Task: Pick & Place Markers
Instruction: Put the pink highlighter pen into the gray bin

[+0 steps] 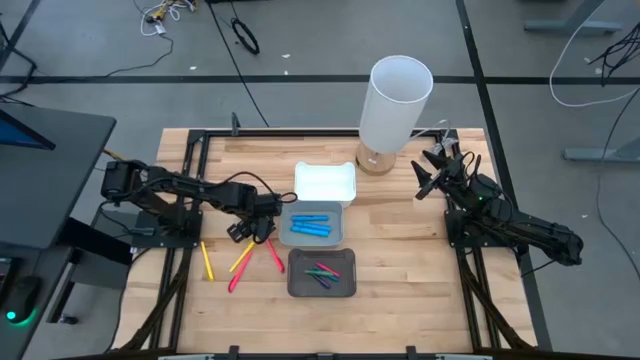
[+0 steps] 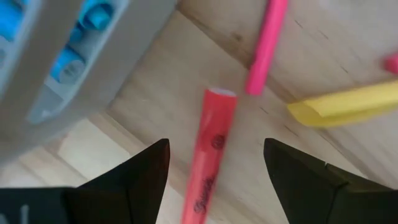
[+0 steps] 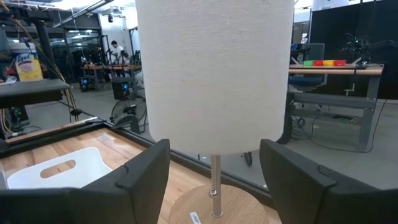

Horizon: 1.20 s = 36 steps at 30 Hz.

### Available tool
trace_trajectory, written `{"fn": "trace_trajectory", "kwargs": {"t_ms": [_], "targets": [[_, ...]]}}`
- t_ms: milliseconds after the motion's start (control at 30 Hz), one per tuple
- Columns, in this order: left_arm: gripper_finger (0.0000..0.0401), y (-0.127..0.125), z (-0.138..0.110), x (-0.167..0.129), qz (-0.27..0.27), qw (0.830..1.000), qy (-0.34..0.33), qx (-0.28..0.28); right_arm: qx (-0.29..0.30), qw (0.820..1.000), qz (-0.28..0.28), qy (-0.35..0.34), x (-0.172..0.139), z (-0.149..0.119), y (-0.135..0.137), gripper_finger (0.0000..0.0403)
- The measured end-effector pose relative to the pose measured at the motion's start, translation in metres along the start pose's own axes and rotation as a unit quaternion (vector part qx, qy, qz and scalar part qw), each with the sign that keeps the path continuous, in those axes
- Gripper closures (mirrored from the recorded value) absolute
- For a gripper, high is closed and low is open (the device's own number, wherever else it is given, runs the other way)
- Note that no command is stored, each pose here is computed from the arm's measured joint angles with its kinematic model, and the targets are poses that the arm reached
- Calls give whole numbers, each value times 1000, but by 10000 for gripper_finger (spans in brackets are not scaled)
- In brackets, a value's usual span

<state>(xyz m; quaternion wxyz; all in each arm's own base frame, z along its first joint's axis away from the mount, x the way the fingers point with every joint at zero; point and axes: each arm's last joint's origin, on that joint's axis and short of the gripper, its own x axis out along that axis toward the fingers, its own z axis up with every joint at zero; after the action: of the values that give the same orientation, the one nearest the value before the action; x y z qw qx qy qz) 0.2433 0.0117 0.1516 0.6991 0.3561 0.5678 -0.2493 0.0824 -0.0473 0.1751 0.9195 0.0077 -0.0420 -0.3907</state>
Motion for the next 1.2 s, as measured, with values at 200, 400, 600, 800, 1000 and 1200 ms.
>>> {"fn": "trace_trajectory", "kwargs": {"t_ms": [200,400,600,800,1000,1200], "targets": [[135,-1,0,6,-5,1000,1,0,0,1000,0,0,0,0,0,152],[135,-1,1,13,-18,1000,3,20,0,1000,0,0,0,0,0,152],[135,-1,1,13,-19,999,2,37,0,1000,0,0,0,0,0,152],[159,-2,1,13,-29,999,-6,39,0,1000,0,0,0,0,0,152],[204,-3,0,13,-39,998,-8,39,0,1000,0,0,0,0,0,152],[240,-4,0,13,-43,998,-9,39,0,1000,0,0,0,0,0,152]]}}
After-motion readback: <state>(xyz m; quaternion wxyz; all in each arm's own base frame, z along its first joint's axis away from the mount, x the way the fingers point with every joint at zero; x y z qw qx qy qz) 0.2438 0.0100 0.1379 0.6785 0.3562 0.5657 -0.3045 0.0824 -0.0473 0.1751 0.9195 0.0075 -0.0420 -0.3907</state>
